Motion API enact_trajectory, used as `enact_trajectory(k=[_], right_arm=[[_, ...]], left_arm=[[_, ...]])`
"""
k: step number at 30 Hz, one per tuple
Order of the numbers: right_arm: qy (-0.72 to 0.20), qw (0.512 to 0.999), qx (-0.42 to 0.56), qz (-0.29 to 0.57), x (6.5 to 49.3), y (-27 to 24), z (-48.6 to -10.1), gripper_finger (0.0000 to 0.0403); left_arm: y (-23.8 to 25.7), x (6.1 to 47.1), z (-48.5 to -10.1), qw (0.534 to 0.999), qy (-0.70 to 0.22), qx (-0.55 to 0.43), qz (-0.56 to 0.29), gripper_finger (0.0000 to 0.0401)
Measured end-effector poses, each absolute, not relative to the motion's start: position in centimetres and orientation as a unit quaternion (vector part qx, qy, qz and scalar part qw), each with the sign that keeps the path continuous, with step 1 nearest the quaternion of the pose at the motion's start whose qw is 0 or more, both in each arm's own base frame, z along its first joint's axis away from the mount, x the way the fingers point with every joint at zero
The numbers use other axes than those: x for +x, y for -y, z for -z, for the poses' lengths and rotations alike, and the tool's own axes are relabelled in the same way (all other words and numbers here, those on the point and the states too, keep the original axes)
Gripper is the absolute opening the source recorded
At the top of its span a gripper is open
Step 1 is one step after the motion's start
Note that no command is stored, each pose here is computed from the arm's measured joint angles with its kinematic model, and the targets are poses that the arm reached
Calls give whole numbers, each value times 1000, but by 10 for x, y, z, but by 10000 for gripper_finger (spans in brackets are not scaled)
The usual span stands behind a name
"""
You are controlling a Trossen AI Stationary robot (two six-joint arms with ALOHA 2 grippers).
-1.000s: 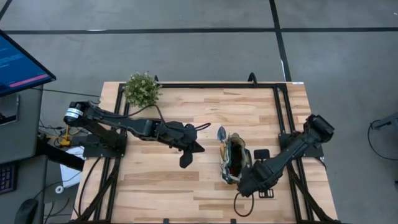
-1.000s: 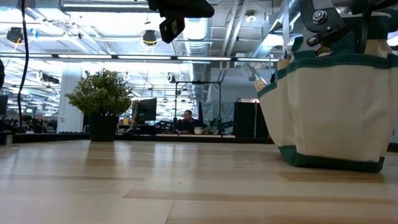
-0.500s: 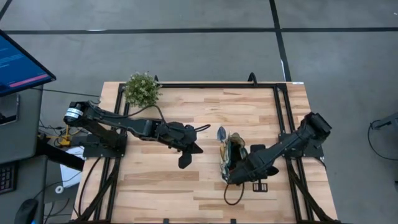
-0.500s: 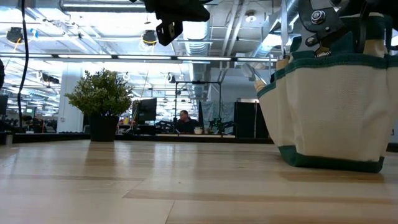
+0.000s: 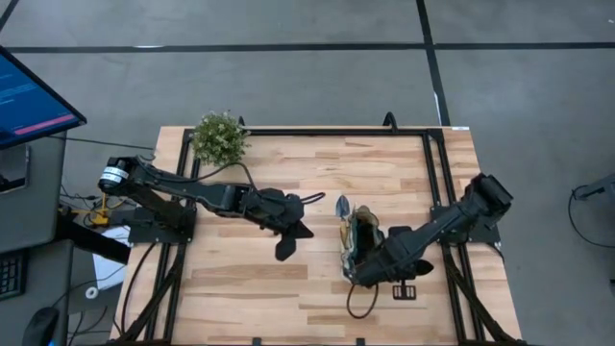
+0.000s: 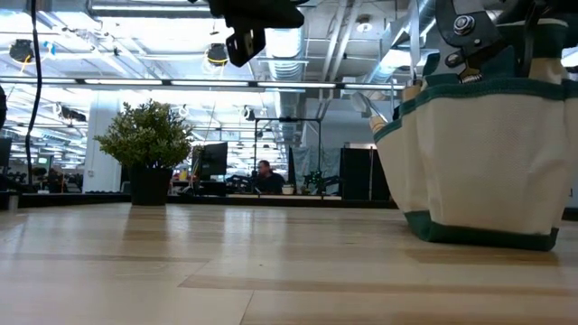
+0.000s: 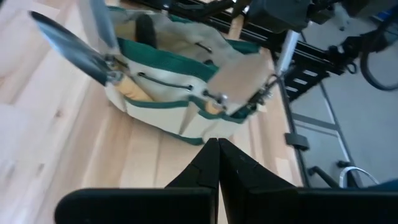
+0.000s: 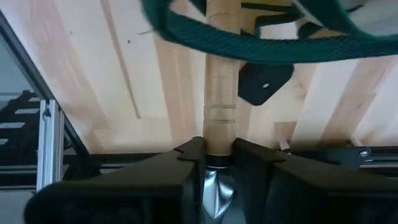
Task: Pick & Place Garden tools in Gardening bag
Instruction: Put the yellow trowel into the yellow gardening bag
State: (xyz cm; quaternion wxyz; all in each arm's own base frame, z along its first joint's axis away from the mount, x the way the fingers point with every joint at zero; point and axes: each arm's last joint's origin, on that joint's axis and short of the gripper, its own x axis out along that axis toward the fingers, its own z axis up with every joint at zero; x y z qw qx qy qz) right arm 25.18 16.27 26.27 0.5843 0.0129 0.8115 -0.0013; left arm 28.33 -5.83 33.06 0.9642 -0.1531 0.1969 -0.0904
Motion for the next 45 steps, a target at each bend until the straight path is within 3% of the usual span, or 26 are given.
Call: enact_trajectory(k=[15, 30, 40, 45], right_arm=[[-816, 577, 31, 0, 252, -162, -263, 49], [-823, 558, 106, -30, 274, -123, -264, 50], [-818, 565, 99, -35, 277, -114, -264, 51], [-792, 608, 54, -25, 260, -123, -283, 51]], left_arm=[[73, 279, -329, 946, -220, -164, 172, 2], [76, 278, -330, 949, -216, -162, 164, 2], [76, 279, -330, 948, -216, -170, 163, 2], [76, 279, -331, 948, -212, -171, 163, 2]])
